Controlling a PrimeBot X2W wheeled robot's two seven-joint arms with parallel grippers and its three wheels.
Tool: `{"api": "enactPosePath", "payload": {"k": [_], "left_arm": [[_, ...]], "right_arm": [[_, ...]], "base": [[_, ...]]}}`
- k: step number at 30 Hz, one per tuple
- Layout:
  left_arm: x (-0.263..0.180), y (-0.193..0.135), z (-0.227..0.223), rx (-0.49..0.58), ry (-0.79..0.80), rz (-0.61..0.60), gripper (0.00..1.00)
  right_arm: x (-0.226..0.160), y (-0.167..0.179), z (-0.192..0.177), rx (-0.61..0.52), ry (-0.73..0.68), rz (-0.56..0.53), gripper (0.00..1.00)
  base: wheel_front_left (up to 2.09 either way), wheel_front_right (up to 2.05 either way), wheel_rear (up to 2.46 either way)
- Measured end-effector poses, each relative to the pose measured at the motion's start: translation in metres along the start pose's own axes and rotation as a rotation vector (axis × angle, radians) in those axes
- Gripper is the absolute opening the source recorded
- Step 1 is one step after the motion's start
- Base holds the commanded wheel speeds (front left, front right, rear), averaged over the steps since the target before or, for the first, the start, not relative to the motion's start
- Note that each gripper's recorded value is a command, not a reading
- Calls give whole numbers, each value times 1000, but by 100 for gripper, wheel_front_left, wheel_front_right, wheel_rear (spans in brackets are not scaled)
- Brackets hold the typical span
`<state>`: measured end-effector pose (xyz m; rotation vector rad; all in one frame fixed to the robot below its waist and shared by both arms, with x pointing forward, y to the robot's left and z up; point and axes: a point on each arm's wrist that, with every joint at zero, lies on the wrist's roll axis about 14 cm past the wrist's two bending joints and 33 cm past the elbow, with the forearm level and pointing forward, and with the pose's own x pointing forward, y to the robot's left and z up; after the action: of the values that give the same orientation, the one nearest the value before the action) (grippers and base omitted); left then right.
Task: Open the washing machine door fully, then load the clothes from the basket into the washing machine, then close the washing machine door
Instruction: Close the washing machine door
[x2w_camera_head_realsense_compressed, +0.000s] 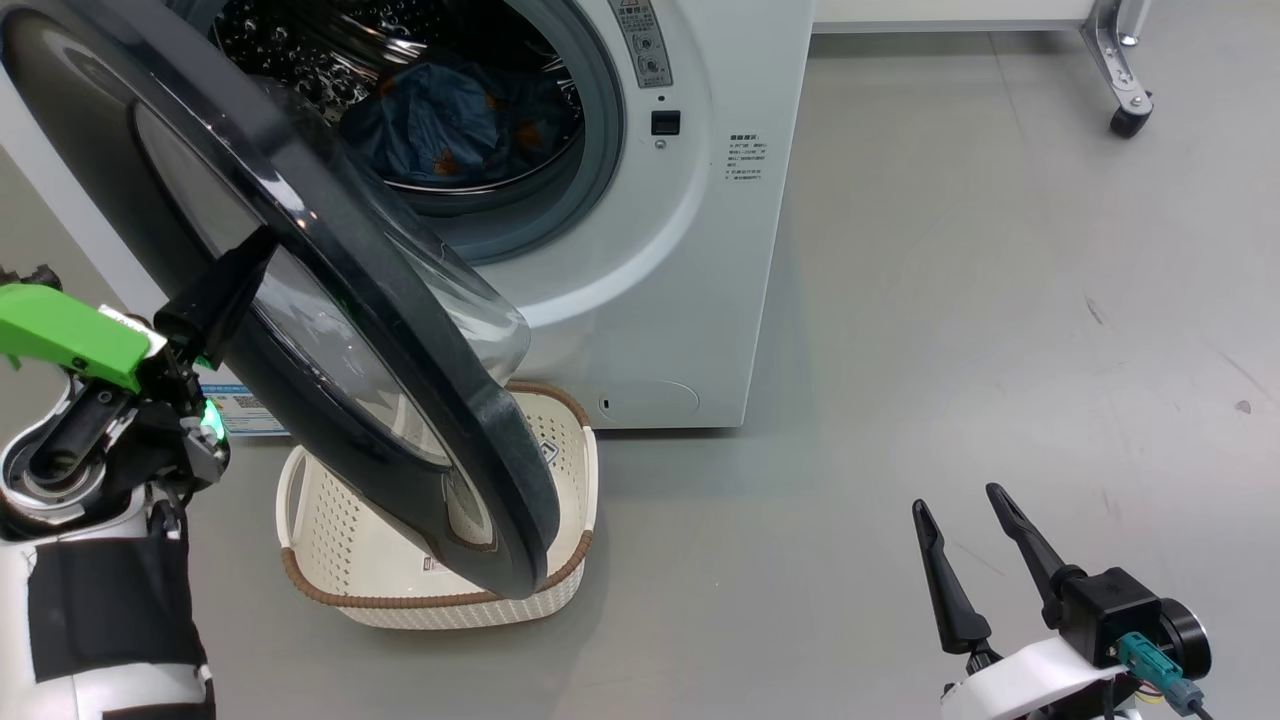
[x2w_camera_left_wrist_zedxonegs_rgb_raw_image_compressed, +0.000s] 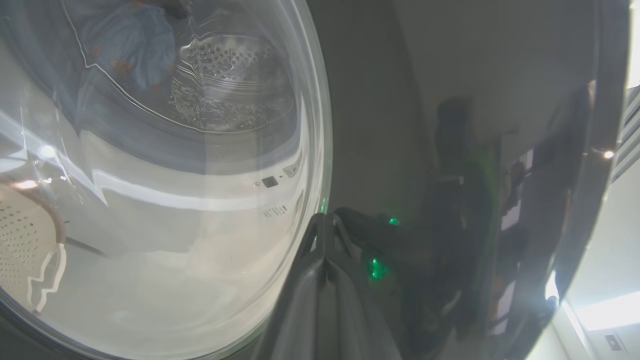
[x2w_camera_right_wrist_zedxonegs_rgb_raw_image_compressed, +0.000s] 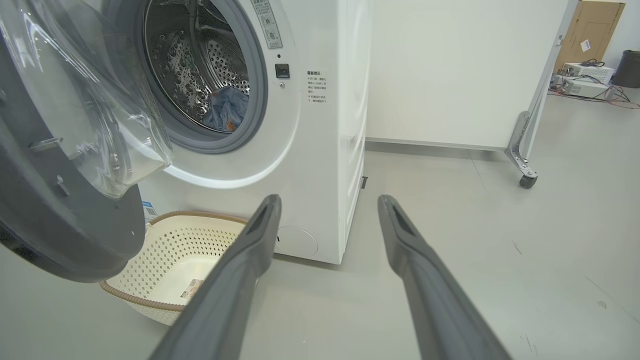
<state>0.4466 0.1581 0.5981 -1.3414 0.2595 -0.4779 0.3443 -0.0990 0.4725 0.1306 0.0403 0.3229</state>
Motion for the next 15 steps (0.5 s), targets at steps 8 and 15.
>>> {"api": "enactPosePath", "payload": {"k": [8, 15], "left_arm": [[14, -5, 15, 25, -128, -4, 0], [23, 3, 15, -10, -189, 7, 0]], "right_arm": [[-5, 3, -1, -10, 4, 11, 100], [-11, -2, 0, -31, 5, 6, 100]], "base": [[0, 0, 0], [0, 0, 0]]}}
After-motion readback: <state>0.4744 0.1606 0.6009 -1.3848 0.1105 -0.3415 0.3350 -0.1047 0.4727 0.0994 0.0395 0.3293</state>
